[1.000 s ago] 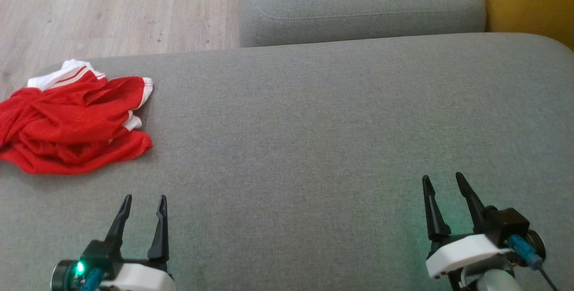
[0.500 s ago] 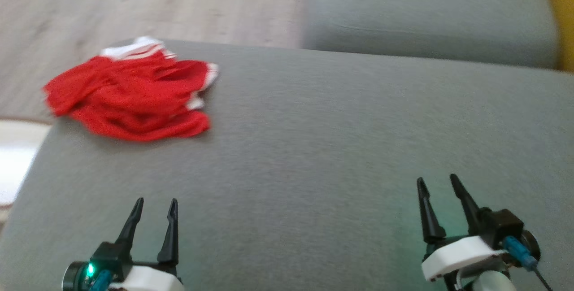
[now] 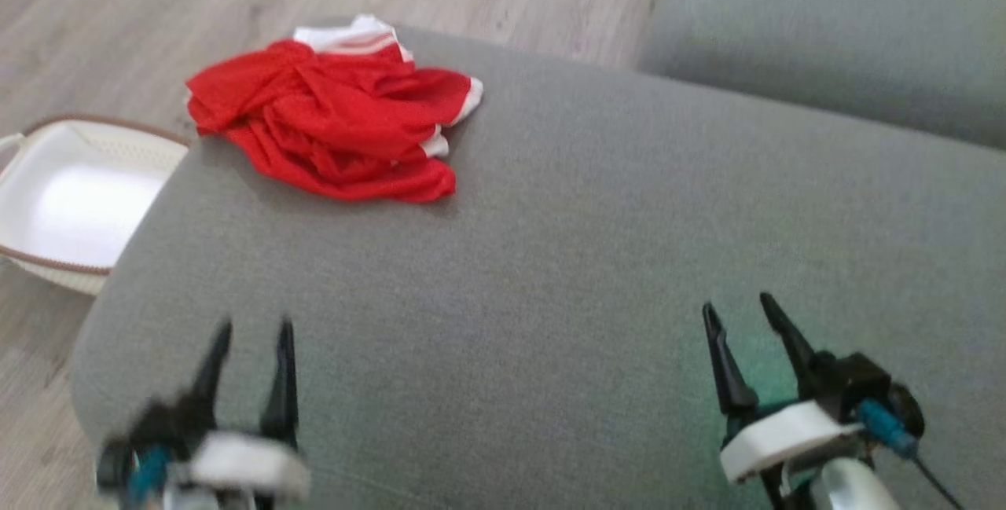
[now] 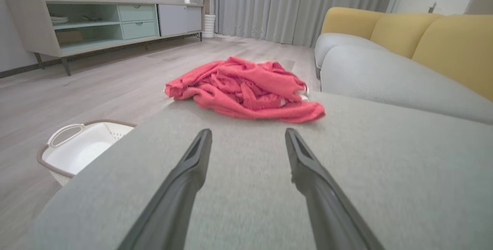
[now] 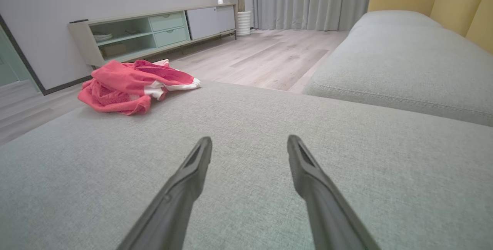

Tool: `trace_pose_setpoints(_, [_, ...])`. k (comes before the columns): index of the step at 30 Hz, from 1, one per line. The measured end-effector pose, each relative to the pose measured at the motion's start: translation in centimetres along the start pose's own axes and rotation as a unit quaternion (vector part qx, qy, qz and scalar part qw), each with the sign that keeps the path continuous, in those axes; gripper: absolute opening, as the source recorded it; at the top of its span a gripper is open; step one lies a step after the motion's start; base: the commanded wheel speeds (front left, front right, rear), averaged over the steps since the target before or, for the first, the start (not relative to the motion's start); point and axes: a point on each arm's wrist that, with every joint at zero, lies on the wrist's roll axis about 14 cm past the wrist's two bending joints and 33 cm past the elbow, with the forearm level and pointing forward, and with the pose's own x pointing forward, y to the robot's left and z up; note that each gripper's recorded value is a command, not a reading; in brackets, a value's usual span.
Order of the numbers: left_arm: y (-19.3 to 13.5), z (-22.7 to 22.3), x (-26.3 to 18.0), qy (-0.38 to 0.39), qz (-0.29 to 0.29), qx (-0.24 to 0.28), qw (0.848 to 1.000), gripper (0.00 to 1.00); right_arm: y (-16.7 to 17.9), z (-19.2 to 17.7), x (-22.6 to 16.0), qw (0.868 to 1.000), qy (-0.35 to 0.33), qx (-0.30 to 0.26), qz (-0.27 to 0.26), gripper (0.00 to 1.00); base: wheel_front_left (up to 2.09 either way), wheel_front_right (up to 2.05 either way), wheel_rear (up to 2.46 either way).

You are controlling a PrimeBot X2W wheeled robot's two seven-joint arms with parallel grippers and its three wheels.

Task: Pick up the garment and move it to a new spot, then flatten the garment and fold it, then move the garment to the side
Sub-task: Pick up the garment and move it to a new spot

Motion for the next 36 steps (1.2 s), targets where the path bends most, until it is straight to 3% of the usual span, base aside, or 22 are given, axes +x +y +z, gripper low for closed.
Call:
trace_pose_setpoints(7, [-0.7,8.7,10.9,-0.046,-0.023,-0.020,0.998,1.00,-4.3,-0.1,3.5,0.999,-0.005,-0.036,-0.003,1.00,0.00,0.00,0.00])
trace_pose_setpoints(11, [-0.9,9.6,15.2,-0.016,-0.035,0.013,0.999,1.00,-6.4,-0.9,4.7,0.999,-0.002,-0.044,-0.009,1.00,0.00,0.00,0.00])
trace_pose_setpoints(19, [0.2,4.1,23.6,0.113,0.013,0.020,0.993,1.00,-10.1,-4.7,6.0,0.998,0.041,-0.056,-0.013,1.00,0.00,0.00,0.00])
trace_pose_setpoints(24, [0.8,-2.3,24.4,0.214,0.036,0.022,0.976,1.00,-11.5,-4.8,6.0,0.997,0.041,-0.057,-0.023,1.00,0.00,0.00,0.00])
trace_pose_setpoints(28, [-0.1,-4.7,24.8,0.250,0.030,0.021,0.967,1.00,-12.3,-4.8,5.5,0.997,0.045,-0.058,-0.035,1.00,0.00,0.00,0.00])
trace_pose_setpoints(29, [-0.4,-4.8,24.9,0.255,0.026,0.024,0.966,0.32,-12.4,-4.9,5.3,0.997,0.046,-0.059,-0.037,1.00,0.00,0.00,0.00])
trace_pose_setpoints(30, [-0.7,-5.0,24.9,0.260,0.019,0.031,0.965,0.00,-12.4,-4.8,5.1,0.996,0.047,-0.059,-0.038,1.00,0.00,0.00,0.00])
trace_pose_setpoints(33, [-1.4,-4.9,24.7,0.265,0.000,0.052,0.963,0.00,-12.2,-4.7,4.6,0.996,0.050,-0.058,-0.039,1.00,0.00,0.00,0.00])
trace_pose_setpoints(36, [-1.4,-2.7,25.1,0.225,-0.007,0.055,0.973,0.00,-11.9,-4.4,4.1,0.997,0.048,-0.052,-0.045,1.00,0.00,0.00,0.00])
